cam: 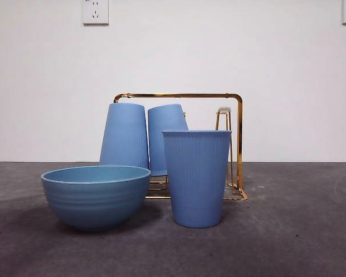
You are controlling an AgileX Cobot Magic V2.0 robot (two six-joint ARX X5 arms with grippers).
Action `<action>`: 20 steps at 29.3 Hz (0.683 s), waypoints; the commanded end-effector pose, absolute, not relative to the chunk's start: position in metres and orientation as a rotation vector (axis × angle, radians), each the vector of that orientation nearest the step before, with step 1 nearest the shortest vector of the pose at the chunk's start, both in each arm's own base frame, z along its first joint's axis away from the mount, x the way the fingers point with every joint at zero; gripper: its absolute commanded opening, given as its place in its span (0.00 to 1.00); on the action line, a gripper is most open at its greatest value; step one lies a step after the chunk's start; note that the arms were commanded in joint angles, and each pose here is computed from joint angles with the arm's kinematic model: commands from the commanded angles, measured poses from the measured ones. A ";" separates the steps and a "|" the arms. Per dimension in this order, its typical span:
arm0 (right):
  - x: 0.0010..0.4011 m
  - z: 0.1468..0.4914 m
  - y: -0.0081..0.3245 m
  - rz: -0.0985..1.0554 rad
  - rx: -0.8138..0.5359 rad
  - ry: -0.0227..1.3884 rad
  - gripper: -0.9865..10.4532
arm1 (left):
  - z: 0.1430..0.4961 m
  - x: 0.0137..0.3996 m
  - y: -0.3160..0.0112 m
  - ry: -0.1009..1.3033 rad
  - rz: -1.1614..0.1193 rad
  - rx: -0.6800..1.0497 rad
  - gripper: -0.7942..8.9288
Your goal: Right arm lift cup from the cupboard, then place it on the right of the bowl
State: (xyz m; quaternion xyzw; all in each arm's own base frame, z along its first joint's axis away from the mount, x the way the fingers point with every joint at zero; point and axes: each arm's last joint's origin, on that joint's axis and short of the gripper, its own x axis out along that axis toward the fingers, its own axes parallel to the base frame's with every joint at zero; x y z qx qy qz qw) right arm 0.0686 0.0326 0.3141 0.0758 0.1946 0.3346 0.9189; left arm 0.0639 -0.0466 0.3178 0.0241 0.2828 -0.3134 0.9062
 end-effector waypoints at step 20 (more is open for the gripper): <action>0.068 0.319 0.033 0.703 0.143 0.379 0.10 | 0.322 0.063 -0.046 0.572 -0.638 0.006 0.09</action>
